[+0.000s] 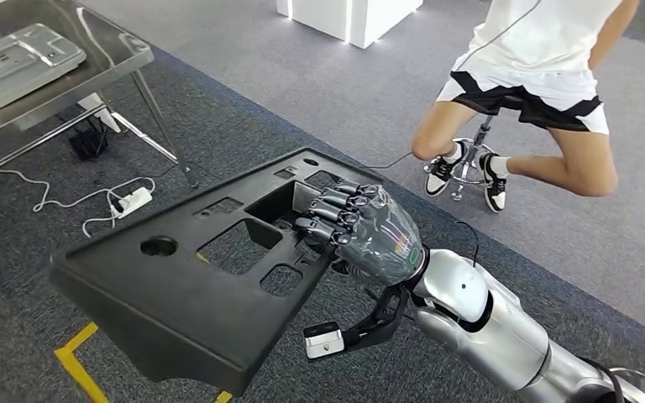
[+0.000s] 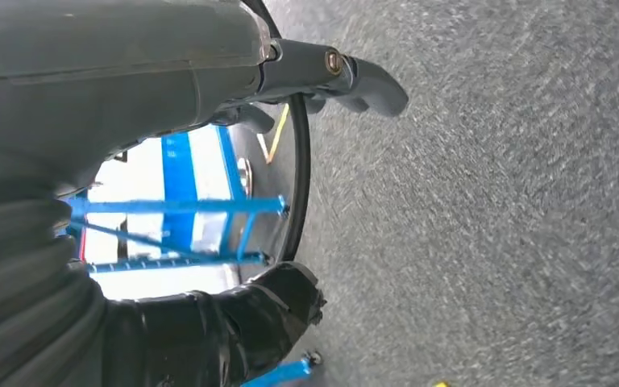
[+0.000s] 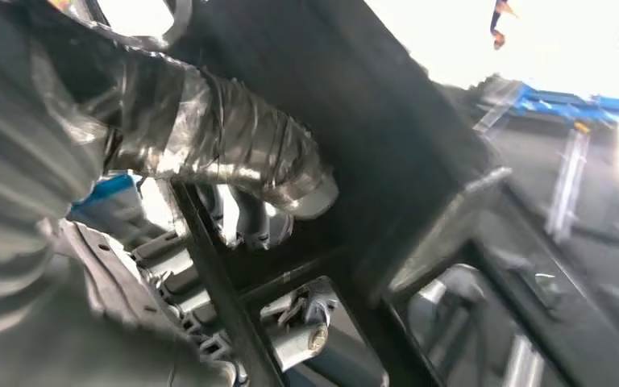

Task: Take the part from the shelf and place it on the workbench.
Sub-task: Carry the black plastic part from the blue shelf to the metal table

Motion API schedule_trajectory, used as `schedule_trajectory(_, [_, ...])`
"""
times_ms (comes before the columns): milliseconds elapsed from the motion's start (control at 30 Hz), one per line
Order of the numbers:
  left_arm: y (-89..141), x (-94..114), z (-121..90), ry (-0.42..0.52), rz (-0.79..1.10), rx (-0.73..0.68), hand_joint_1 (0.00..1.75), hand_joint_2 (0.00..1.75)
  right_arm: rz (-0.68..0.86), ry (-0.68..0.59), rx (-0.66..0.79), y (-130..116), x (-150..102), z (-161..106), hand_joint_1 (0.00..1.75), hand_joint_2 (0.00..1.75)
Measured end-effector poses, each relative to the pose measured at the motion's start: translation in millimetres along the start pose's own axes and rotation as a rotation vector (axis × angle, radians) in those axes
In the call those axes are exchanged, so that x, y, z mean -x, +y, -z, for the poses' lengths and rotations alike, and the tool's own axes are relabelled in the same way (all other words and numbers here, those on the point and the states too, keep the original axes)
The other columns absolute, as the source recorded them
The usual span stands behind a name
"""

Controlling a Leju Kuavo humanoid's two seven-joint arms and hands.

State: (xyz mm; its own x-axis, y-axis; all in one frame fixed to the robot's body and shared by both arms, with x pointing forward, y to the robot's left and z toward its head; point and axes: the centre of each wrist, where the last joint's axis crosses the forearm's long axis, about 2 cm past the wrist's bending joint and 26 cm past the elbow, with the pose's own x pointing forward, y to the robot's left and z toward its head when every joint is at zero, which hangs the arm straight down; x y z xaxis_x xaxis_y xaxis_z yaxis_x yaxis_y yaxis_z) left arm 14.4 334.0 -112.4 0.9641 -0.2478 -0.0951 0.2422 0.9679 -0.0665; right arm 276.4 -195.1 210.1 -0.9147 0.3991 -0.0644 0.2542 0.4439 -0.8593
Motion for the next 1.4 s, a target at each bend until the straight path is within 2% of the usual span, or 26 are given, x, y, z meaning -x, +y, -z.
schedule_trajectory(267, [8.1,5.1,-0.7,0.042,0.009,-0.001,0.0,1.75,0.004,0.012,0.002,-3.7,2.2,-8.1,1.75,1.75])
schedule_trajectory(600, [-0.7,7.6,0.8,-0.098,-0.018,0.077,0.0,1.75,-0.012,0.025,-0.038,2.1,3.3,-3.2,1.75,1.75])
schedule_trajectory(867, [-13.8,22.3,3.7,-0.235,-0.038,0.187,0.0,1.75,-0.007,0.026,-0.062,7.8,8.3,4.7,1.75,1.75])
schedule_trajectory(1067, [4.9,29.3,0.4,-0.345,-0.052,0.265,0.0,1.75,-0.005,0.003,-0.063,3.6,14.0,21.4,1.75,1.75])
schedule_trajectory(1267, [22.5,44.7,-2.7,-0.329,-0.06,0.278,0.0,1.75,-0.027,0.006,-0.089,1.0,21.6,28.2,1.75,1.75])
schedule_trajectory(1400, [26.1,48.7,-3.6,-0.323,-0.063,0.281,0.0,1.75,-0.043,0.011,-0.093,-2.2,27.0,31.4,1.75,1.75])
